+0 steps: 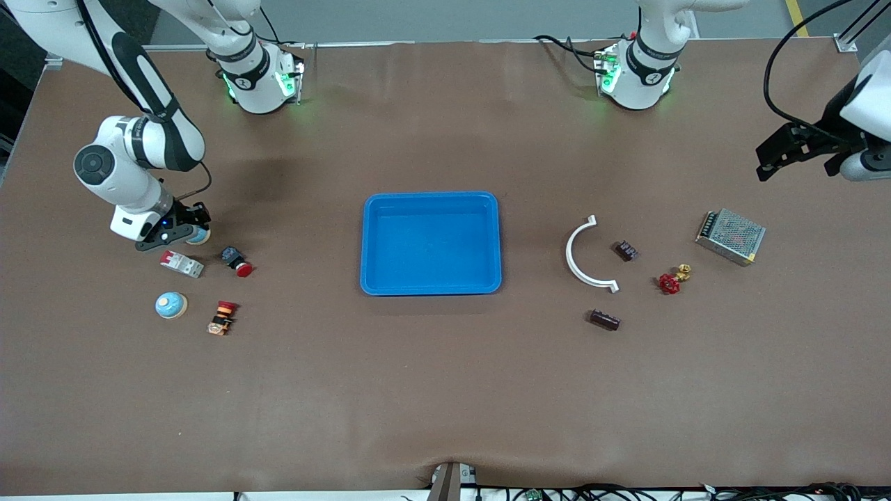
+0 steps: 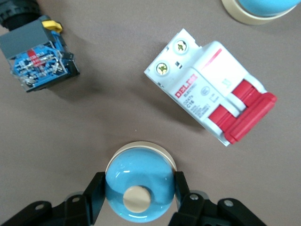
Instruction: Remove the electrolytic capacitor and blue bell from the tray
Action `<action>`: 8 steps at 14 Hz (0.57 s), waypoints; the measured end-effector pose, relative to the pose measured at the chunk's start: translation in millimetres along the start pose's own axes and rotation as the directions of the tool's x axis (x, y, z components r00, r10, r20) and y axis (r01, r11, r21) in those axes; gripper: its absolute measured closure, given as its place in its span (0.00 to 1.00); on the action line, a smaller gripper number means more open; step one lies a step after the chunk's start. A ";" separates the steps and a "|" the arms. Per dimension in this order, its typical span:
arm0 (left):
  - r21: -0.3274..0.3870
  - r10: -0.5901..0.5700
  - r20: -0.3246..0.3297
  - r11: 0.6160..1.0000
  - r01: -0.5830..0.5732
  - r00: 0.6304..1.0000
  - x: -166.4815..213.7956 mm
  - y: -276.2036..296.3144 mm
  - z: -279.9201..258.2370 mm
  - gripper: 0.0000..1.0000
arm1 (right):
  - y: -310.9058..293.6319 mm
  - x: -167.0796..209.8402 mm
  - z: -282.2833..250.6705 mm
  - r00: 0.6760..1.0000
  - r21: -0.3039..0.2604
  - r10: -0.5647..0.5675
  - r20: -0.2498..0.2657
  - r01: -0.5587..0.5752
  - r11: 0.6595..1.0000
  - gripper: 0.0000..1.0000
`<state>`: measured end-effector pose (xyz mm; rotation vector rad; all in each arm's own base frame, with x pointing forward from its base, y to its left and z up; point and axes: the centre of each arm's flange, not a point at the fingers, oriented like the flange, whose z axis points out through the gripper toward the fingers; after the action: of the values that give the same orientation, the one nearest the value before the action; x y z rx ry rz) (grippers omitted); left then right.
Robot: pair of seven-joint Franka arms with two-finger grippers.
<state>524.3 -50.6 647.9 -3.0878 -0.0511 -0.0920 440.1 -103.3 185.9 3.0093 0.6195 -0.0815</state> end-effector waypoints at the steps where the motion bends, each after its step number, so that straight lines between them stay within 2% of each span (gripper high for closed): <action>1: 0.000 0.001 0.000 1.000 -0.001 1.000 -5.5 -0.1 0.4 0.00 | -0.6 -0.1 1.5 1.000 -0.001 0.000 -0.003 0.000 1.000 0.37; 5: -0.010 0.008 0.004 1.000 -0.008 1.000 -15.2 10.1 1.3 0.00 | -0.6 0.0 2.2 1.000 -0.002 0.001 -0.006 -0.001 1.000 0.37; 6: -0.018 0.007 0.006 1.000 -0.007 1.000 -15.8 14.2 1.3 0.00 | -0.7 0.0 2.3 1.000 -0.001 0.002 -0.006 -0.002 1.000 0.32; 8: -0.036 -0.013 0.011 0.999 0.013 1.000 -16.4 16.9 1.8 0.00 | -1.3 -0.2 3.5 1.000 0.000 0.002 -0.004 -0.002 1.000 0.14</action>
<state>508.6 -68.0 644.3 -3.1241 -0.0706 -0.0782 439.3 -102.5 182.3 3.0110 0.6172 -0.0755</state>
